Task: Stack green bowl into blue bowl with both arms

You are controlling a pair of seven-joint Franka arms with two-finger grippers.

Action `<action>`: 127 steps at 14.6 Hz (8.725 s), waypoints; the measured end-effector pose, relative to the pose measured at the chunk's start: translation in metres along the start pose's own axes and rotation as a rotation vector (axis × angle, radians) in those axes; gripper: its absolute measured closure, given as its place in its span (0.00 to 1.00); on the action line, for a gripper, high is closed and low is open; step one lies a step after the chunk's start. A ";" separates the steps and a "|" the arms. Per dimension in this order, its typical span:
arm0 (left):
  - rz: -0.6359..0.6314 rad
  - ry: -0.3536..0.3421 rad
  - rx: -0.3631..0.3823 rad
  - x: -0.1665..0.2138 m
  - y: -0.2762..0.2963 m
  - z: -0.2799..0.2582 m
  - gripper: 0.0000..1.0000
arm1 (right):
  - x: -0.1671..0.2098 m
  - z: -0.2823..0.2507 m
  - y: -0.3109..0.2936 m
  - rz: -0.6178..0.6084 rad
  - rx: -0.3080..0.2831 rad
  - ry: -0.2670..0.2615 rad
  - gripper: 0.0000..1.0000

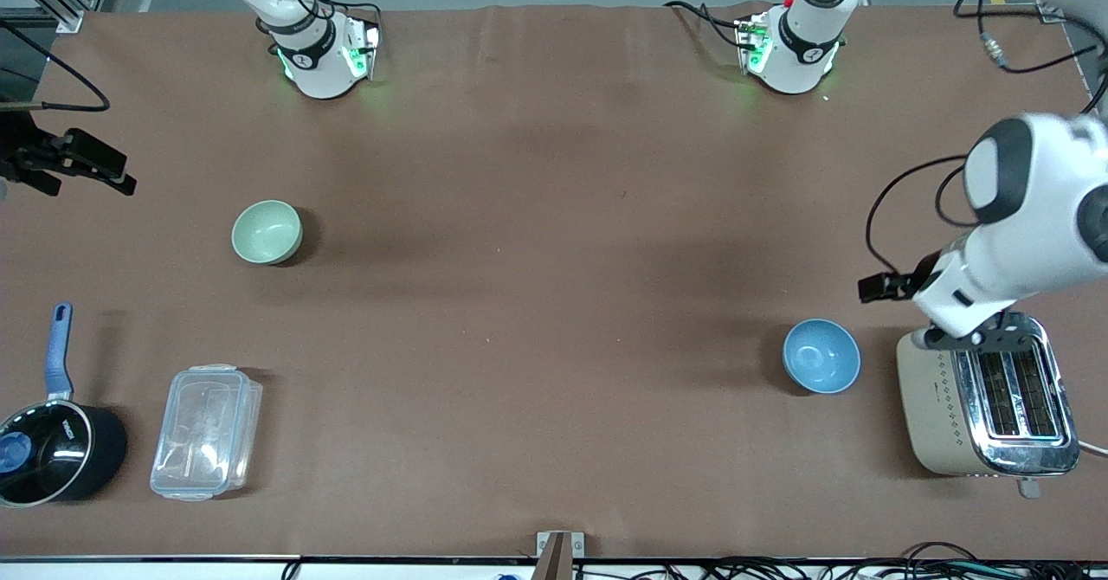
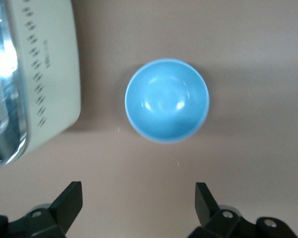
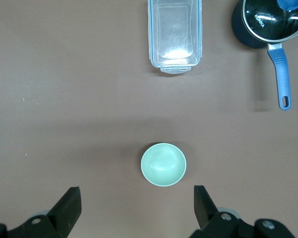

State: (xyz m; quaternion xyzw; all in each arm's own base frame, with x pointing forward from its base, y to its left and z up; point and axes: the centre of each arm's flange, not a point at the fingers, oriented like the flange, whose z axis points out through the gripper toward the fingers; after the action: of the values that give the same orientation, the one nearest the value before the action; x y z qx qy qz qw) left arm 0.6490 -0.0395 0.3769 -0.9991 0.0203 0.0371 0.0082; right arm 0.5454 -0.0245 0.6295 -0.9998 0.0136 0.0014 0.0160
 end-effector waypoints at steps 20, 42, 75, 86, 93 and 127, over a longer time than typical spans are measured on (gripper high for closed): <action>-0.018 -0.050 0.045 0.022 -0.009 0.154 0.58 | -0.065 0.328 0.158 0.051 0.250 -0.208 0.00; -0.145 -0.033 -0.165 -0.061 0.362 0.084 0.95 | -0.059 0.337 0.110 0.122 0.352 -0.419 0.95; 0.038 0.226 0.056 -0.006 0.120 -0.155 0.00 | -0.049 0.415 -0.363 0.368 0.419 -0.333 0.95; 0.050 0.108 0.002 -0.109 0.061 -0.250 0.00 | -0.045 0.425 -0.358 0.384 0.410 -0.318 0.80; 0.035 0.103 0.013 -0.136 0.056 -0.252 0.00 | -0.041 0.414 -0.368 0.375 0.431 -0.299 0.46; 0.030 0.095 0.013 -0.135 0.054 -0.252 0.00 | -0.007 -0.022 0.018 0.083 0.029 0.008 0.00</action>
State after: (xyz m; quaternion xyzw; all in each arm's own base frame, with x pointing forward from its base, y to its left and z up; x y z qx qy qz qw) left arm 0.5304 -0.0920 0.6371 -0.9992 0.0359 -0.0106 0.0133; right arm 0.5382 -0.0431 0.6514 -0.9980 0.0552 -0.0020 0.0303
